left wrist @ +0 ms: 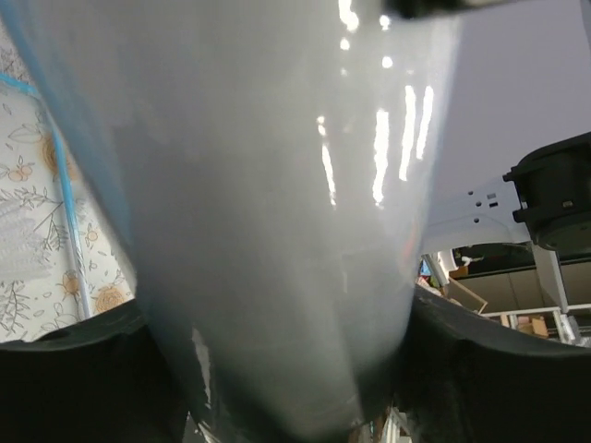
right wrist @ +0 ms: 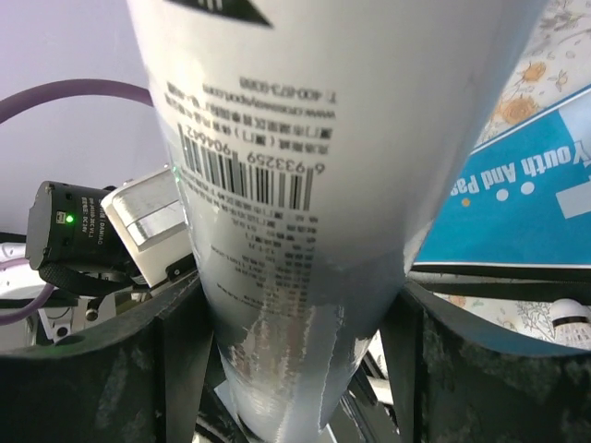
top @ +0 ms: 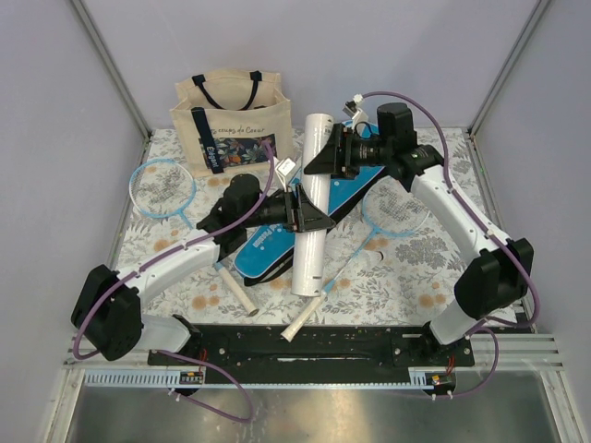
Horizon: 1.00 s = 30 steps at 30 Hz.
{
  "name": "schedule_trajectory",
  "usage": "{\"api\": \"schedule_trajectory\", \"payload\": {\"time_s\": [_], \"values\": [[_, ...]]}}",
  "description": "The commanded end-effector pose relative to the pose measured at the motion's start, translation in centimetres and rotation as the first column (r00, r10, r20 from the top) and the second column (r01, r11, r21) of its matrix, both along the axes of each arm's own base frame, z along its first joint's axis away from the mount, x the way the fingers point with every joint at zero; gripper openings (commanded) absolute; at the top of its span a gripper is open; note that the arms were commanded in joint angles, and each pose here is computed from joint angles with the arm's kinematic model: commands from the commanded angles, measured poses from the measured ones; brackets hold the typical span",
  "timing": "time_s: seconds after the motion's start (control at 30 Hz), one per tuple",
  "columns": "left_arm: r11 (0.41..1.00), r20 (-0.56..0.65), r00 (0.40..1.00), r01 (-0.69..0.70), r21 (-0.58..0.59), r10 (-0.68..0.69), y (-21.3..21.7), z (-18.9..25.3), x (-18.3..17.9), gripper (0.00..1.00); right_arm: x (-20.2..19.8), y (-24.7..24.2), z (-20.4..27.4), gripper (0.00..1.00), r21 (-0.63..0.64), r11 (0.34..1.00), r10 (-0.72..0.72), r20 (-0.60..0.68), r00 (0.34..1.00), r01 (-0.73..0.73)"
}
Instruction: Pack up the badminton gear
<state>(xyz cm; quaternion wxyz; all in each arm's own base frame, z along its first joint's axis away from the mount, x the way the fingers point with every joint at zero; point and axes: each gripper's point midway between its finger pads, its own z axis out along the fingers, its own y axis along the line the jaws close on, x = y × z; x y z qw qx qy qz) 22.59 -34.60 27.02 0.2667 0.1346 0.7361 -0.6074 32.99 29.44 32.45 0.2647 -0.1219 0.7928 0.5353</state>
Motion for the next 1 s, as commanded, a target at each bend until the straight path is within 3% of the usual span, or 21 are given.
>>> {"api": "schedule_trajectory", "payload": {"time_s": [0.0, 0.1, 0.3, 0.5, 0.63, 0.77, 0.97], "values": [[0.996, 0.036, 0.999, -0.009, -0.086, 0.013, 0.3, 2.5, 0.1, 0.68, -0.2, 0.9, 2.1, 0.71, 0.047, 0.998, 0.046, 0.060, 0.997, -0.049], [0.995, 0.017, 0.999, -0.044, -0.092, 0.045, 0.7, 2.6, 0.6, 0.63, -0.2, 0.9, 2.0, 0.79, 0.042, 0.998, 0.043, 0.070, 0.997, -0.046], [0.980, -0.024, 0.988, -0.156, -0.123, 0.154, 2.5, 3.0, 2.2, 0.61, 0.2, -0.3, 2.8, 0.94, 0.012, 0.998, -0.059, 0.139, 0.988, 0.058], [0.926, -0.084, 0.936, -0.350, -0.142, 0.341, 6.1, 3.5, 4.9, 0.61, -1.1, -3.0, 3.4, 0.94, 0.014, 0.981, -0.193, 0.228, 0.954, 0.195], [0.847, -0.120, 0.856, -0.516, -0.131, 0.503, 9.3, 4.1, 6.7, 0.62, -3.5, -4.4, 2.4, 0.91, 0.101, 0.968, -0.249, 0.302, 0.920, 0.229], [0.716, -0.187, 0.725, -0.687, -0.121, 0.664, 12.7, 5.1, 7.9, 0.64, -6.7, -5.2, 2.0, 0.85, 0.238, 0.954, -0.268, 0.398, 0.878, 0.184], [0.556, -0.338, 0.576, -0.815, -0.165, 0.744, 15.9, 6.2, 7.8, 0.64, -10.5, -4.9, 0.1, 0.77, 0.317, 0.944, -0.248, 0.500, 0.829, 0.091]]}}
